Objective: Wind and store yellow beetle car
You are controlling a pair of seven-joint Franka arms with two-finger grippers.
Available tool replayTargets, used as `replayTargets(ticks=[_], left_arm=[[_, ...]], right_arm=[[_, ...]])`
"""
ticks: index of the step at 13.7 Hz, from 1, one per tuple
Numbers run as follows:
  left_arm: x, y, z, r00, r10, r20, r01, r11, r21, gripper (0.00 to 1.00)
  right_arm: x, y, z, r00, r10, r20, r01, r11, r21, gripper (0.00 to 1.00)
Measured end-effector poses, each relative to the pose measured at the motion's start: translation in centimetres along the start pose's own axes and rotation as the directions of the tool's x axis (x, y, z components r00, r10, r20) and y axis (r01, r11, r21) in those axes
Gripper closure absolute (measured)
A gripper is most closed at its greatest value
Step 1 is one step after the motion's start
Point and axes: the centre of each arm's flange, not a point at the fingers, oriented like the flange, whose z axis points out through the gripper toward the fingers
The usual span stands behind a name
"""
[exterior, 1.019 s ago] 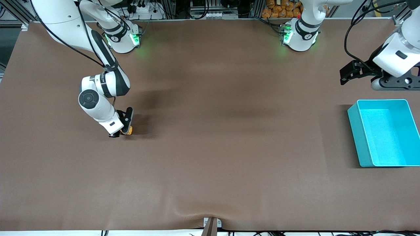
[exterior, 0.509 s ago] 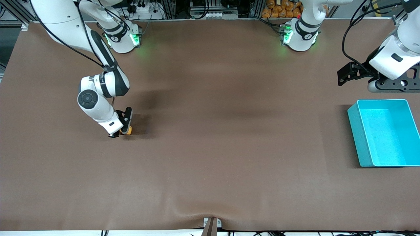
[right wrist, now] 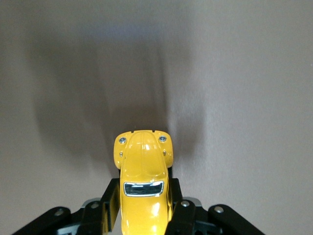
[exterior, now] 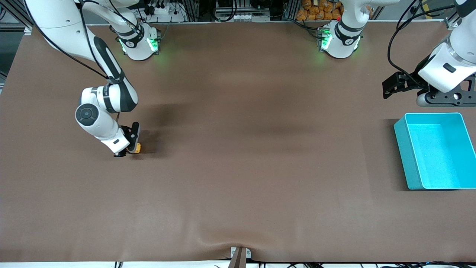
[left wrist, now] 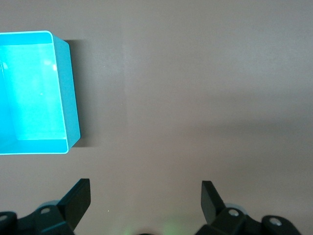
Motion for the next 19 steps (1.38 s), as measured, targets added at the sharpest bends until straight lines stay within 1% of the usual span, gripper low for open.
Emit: replayTargets(ticks=[6,12,16,19], left_arm=[[0.0,0.1,-0.2,1.0,0.002,-0.006,-0.002,1.0,-0.001,0.0],[0.0,0.2,-0.2,1.0,0.003,-0.006,-0.003,1.0,-0.001,0.0],[0.0,0.0,-0.2,1.0,0.0,-0.006,0.0,1.0,-0.001,0.0],[0.0,0.0,-0.1,1.0,0.0,-0.006,0.0,1.0,-0.001,0.0]], right_arm=[[-4.6,0.3,0.4,1.0,0.006,0.002,-0.006,1.0,0.006,0.55],[-10.1,0.2,0.9,0.999,0.044,0.006,-0.044,0.999,0.013,0.55],[-12.1,0.0,1.1,0.997,0.073,0.008,-0.073,0.997,0.016,0.55],[-12.4,0.0,1.1,0.997,0.075,0.008,-0.075,0.997,0.016,0.55]])
